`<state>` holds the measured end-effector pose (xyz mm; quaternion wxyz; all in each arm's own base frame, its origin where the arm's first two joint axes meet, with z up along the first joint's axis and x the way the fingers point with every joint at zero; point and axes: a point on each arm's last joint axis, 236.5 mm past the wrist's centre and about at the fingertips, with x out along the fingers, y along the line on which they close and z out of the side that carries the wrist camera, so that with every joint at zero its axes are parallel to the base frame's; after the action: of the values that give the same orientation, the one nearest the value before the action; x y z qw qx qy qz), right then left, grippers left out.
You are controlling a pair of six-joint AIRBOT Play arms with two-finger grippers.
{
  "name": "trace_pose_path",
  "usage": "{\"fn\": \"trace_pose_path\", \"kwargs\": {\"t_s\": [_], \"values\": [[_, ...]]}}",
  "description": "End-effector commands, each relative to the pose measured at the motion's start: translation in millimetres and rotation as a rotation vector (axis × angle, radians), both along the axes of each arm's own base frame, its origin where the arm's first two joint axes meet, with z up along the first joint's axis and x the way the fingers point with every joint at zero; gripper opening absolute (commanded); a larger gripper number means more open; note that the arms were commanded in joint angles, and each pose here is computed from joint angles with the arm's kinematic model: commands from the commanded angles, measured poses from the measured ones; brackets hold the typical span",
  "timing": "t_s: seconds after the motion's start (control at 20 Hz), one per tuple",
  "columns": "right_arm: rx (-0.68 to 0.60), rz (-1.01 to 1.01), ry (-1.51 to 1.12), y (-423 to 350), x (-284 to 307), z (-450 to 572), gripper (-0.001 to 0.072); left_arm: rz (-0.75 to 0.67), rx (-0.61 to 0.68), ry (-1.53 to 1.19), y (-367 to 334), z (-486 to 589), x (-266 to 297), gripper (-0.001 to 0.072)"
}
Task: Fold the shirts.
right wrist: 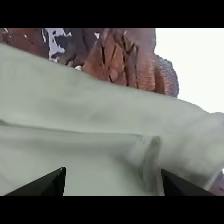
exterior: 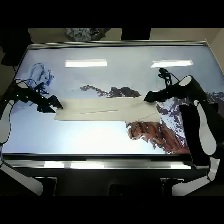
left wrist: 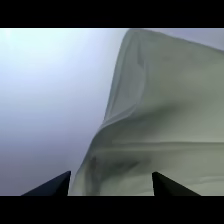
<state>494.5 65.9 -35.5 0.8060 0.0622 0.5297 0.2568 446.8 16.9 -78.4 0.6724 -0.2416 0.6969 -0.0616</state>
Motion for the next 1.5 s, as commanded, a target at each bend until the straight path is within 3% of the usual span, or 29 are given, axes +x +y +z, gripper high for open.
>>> {"fn": "trace_pose_path", "kwargs": {"t_s": [0.0,0.1,0.5,0.65,0.7,0.8,0.85,0.9,0.95,1.1,1.45], "values": [[-0.083,0.083,0.054,-34,-33,14,0.072,-0.009,0.016,-0.075,15,34,6,0.0608],[-0.123,0.041,0.18,-68,-59,0,0.072,0.005,0.042,-0.153,20,63,12,0.0603],[0.276,-0.065,0.327,-16,-59,-54,0.072,-0.11,0.066,-0.275,-19,123,6,0.0599],[0.311,-0.121,0.338,-4,-48,-63,0.0709,-0.154,0.06,-0.278,-40,123,6,0.0599],[0.304,-0.142,0.34,-3,-45,-64,0.0618,-0.169,0.058,-0.278,-47,123,6,0.0599],[0.324,-0.163,0.346,2,-42,-58,0.0064,-0.208,0.052,-0.276,-65,122,4,0.0597],[0.342,-0.164,0.342,5,-42,-48,0.0046,-0.234,0.048,-0.275,-75,120,3,0.0564],[0.34,-0.154,0.321,5,-42,-36,0.0046,-0.263,0.033,-0.272,-91,115,1,0.0299],[0.335,-0.148,0.282,5,-39,-18,0.0045,-0.329,-0.014,-0.287,-117,111,-2,0.0104],[0.319,-0.113,0.174,8,-44,45,0.0044,-0.396,-0.207,-0.326,-205,98,-11,0.0028],[0.138,-0.008,0.043,31,-107,150,0.0044,-0.367,-0.335,-0.372,-354,52,-34,0.0027]]}}
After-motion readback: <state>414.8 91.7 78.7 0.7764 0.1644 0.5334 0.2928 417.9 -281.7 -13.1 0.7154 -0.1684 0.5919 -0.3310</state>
